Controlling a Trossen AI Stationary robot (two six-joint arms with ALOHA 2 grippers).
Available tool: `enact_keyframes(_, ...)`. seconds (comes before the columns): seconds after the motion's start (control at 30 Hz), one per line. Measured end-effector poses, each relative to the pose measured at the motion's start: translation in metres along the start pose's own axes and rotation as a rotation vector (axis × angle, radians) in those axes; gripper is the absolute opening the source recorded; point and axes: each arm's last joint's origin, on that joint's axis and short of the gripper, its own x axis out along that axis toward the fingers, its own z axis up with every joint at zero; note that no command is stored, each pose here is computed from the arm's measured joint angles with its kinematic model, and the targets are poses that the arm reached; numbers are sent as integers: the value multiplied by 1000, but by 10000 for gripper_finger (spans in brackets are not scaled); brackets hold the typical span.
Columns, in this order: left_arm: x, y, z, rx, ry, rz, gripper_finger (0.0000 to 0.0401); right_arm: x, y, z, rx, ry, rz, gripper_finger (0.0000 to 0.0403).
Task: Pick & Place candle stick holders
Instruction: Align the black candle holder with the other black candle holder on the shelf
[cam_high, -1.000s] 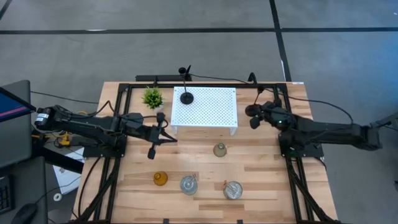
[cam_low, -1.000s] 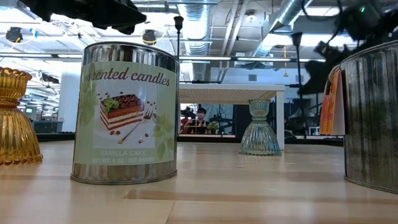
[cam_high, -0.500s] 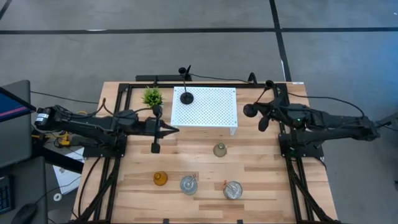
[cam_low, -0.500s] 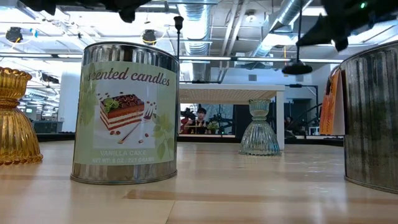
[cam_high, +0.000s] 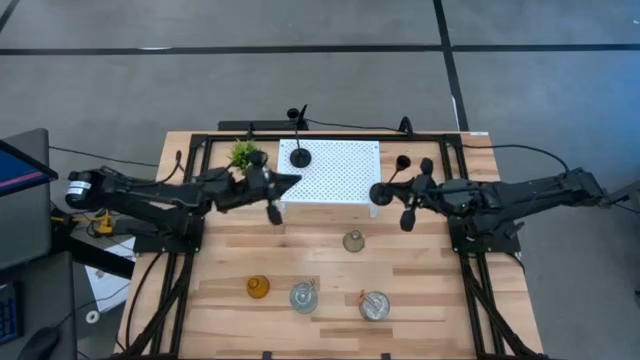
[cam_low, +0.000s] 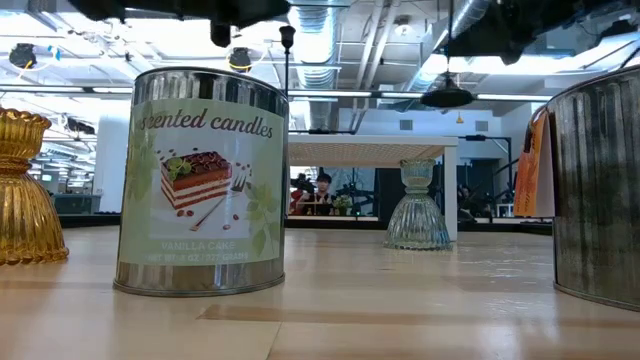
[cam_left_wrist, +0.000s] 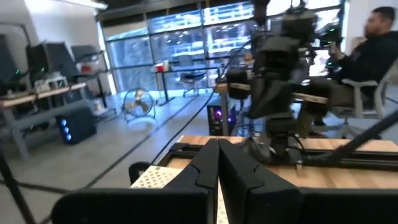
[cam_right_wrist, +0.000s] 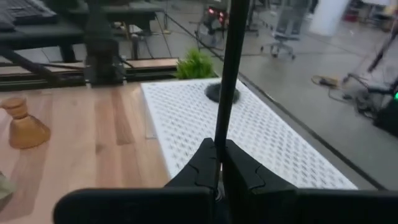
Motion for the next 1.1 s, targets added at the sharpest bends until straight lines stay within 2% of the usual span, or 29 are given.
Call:
enact_keyframes(0.23,37,5,5,-30,6,-114,9,18,11,5,-34,-65,113,0)
enact_keyframes(0.37,50,11,11,-44,2,-145,23,27,14,5,-46,-77,155,0)
enact_keyframes(0.73,71,12,14,-63,0,-149,98,70,15,-4,-48,-66,135,0)
enact_keyframes(0.93,74,11,11,-63,5,-161,135,96,19,12,-54,-60,150,0)
enact_keyframes(1.1,73,8,13,-66,-11,-194,151,111,26,25,-66,-60,168,0)
